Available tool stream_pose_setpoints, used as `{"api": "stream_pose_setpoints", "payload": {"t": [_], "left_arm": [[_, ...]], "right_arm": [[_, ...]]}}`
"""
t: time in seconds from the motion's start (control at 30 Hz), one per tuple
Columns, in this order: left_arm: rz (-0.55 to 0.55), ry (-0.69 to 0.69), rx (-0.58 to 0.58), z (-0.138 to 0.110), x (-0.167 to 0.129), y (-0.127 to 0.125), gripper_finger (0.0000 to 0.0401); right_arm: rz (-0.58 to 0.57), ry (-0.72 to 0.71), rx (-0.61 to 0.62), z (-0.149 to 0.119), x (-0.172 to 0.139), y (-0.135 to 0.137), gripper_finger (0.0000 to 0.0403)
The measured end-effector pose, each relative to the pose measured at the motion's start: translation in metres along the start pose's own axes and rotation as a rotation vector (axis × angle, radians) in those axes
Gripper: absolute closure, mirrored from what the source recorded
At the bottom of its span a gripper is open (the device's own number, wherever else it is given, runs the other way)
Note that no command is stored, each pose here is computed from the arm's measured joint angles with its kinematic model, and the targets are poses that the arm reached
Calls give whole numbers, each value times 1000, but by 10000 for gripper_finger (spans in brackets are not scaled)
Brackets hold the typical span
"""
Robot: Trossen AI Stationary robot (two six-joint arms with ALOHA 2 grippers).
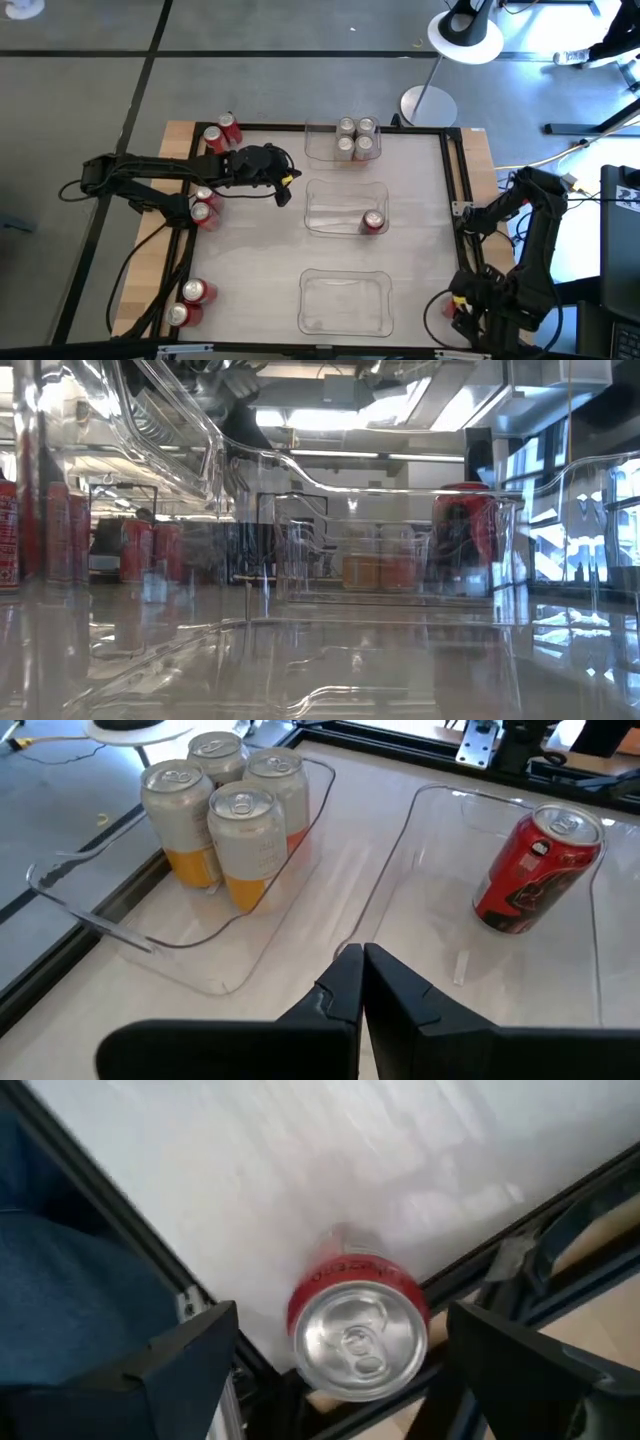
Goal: Sort soda cans
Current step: Put the bottom right red black soda can into the middle transparent bin
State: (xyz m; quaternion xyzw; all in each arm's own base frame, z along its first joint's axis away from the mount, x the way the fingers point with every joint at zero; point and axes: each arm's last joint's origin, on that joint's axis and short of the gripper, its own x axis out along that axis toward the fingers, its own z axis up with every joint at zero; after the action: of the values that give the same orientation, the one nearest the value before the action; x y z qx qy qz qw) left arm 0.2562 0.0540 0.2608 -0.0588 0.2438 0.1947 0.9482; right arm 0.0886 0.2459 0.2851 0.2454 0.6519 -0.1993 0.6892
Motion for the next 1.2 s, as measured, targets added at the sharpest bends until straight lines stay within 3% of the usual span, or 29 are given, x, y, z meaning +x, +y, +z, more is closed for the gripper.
{"api": "stream_pose_setpoints", "payload": {"t": [0.4,0.83,1.07,1.2], "left_arm": [[-1,-13,-11,1,0,0,397],[-6,-45,-29,4,0,-1,397],[-6,-44,-28,4,0,-1,397],[-6,-44,-28,4,0,-1,397]], "right_arm": [[-1,47,88,-7,38,-10,45],[-7,44,83,-10,59,-4,46],[-13,53,62,-10,58,-5,117],[-51,58,45,-5,56,-5,118]]}}
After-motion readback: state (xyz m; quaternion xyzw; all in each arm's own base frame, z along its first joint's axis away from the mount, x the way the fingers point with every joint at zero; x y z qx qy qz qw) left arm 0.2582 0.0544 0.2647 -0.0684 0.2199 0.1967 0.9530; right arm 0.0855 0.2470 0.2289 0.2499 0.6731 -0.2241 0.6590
